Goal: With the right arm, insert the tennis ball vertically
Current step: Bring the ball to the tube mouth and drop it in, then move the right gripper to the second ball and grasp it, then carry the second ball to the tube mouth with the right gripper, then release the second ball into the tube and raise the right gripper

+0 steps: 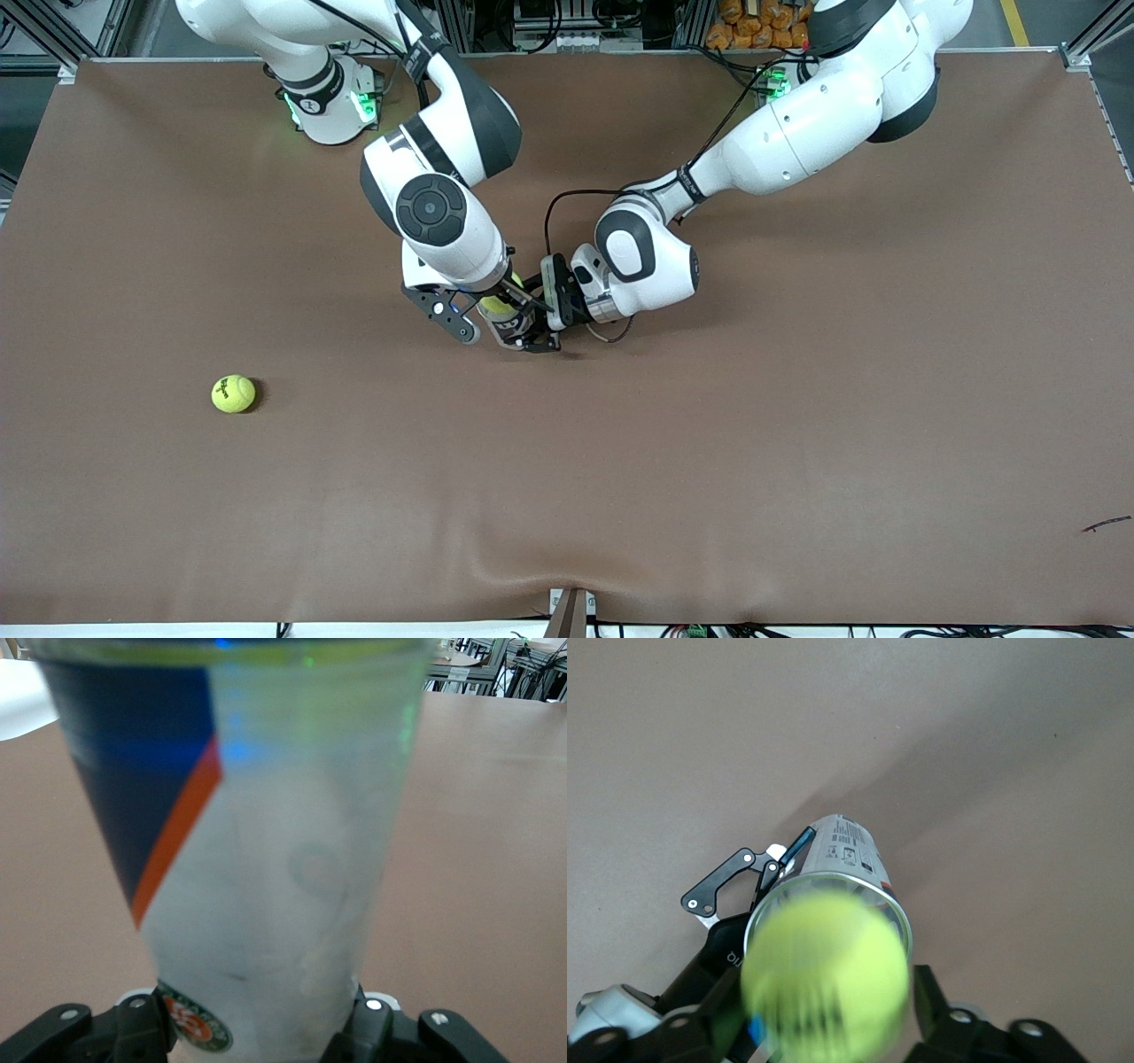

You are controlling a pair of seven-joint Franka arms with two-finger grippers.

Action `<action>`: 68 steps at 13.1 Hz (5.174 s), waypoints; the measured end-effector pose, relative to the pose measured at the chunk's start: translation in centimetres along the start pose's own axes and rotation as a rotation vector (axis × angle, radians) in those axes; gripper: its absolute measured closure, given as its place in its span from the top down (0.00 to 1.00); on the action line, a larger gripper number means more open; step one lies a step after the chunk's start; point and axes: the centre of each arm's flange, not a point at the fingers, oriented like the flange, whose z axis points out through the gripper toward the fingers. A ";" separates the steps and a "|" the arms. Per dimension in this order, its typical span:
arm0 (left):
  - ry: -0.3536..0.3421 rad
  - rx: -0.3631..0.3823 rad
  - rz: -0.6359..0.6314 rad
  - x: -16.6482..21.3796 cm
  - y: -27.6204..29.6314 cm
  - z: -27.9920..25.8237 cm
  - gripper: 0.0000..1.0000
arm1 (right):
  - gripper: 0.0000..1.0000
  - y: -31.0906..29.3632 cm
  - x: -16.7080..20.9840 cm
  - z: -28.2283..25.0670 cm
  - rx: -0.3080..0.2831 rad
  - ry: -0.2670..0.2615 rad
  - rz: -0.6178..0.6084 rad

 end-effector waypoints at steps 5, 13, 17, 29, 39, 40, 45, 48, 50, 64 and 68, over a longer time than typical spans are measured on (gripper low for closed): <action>0.000 0.000 0.000 0.0 0.0 0.0 0.68 | 1.00 1.7 3.6 -3.9 0.019 0.003 0.059; 0.000 -0.006 -0.001 0.0 0.3 0.2 0.75 | 1.00 19.8 30.9 -9.0 0.056 0.009 0.056; -0.001 -0.007 -0.001 0.0 0.4 0.2 0.77 | 1.00 25.9 40.1 -2.3 -0.005 0.050 -0.007; -0.002 -0.006 -0.001 -0.1 0.4 0.2 0.85 | 1.00 31.3 45.3 14.5 -0.036 0.041 -0.035; -0.002 -0.006 -0.001 -0.1 0.4 0.2 0.99 | 0.67 30.3 44.1 12.5 -0.017 0.056 -0.043; -0.002 -0.006 -0.001 -0.1 0.4 0.2 0.99 | 0.67 29.4 43.4 11.3 -0.013 0.060 -0.038; -0.002 -0.006 -0.001 -0.1 0.3 0.2 0.99 | 0.67 20.5 33.9 3.4 -0.042 0.007 0.026; -0.002 -0.005 -0.001 -0.1 0.3 0.2 0.99 | 0.67 12.5 22.3 -0.3 -0.028 -0.016 0.074; -0.002 -0.005 -0.001 -0.1 0.3 0.2 0.99 | 0.67 8.0 13.8 -1.6 -0.022 0.008 0.116; -0.002 -0.005 -0.001 -0.1 0.3 0.2 0.98 | 0.67 2.0 -1.5 -4.6 0.050 0.027 0.257; -0.002 -0.005 -0.002 -0.1 0.3 0.2 0.98 | 0.67 0.8 -0.9 -2.0 0.061 0.034 0.261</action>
